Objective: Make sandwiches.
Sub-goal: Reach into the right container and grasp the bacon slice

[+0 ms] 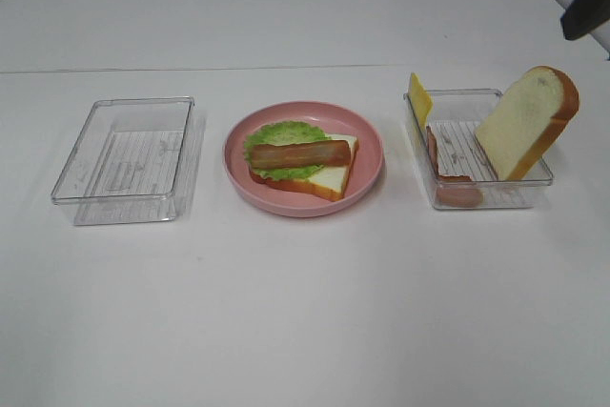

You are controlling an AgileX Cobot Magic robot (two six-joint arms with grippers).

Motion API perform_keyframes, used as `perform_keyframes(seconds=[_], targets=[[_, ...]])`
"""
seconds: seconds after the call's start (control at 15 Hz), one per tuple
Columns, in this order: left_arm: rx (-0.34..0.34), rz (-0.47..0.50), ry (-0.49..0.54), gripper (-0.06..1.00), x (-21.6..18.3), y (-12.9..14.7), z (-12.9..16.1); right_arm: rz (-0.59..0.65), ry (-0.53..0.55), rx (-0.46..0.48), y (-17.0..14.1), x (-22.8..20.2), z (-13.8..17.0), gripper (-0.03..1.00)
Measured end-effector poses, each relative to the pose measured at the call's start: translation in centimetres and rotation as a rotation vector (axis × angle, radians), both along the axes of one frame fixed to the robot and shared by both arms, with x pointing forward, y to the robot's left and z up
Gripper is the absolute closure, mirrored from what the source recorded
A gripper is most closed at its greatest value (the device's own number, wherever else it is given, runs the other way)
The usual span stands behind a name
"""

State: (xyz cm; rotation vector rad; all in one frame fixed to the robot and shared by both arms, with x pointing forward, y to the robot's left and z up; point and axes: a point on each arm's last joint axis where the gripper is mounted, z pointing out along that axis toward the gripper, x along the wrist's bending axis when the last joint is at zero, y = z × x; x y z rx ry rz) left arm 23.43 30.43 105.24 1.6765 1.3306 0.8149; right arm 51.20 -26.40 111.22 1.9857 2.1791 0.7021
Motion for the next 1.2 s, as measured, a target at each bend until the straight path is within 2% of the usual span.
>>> perform_keyframes(seconds=[0.13, 0.33, 0.47, 0.53, 0.87, 1.2], targets=[[-0.003, 0.002, 0.001, 0.16, 0.0, 0.0, 0.0, 0.055, 0.041, 0.055, 0.8, 2.7, -0.3, 0.24], [-0.007, 0.004, 0.002, 0.16, 0.0, 0.0, 0.0, 0.06, 0.119, 0.111, 1.5, 6.0, -2.2, 0.25], [-0.01, 0.005, 0.002, 0.16, 0.0, 0.0, 0.0, 0.095, 0.172, 0.087, 2.6, 7.8, -4.2, 0.25], [-0.01, 0.005, 0.002, 0.16, 0.0, 0.0, 0.0, 0.155, 0.224, 0.041, 4.7, 9.0, -6.3, 0.25], [-0.01, 0.005, 0.002, 0.16, 0.0, 0.0, 0.0, 0.253, 0.306, -0.024, 8.5, 10.4, -10.3, 0.29], [-0.01, 0.005, 0.002, 0.16, 0.0, 0.0, 0.0, 0.253, 0.376, -0.028, 9.1, 11.2, -13.6, 0.4]])
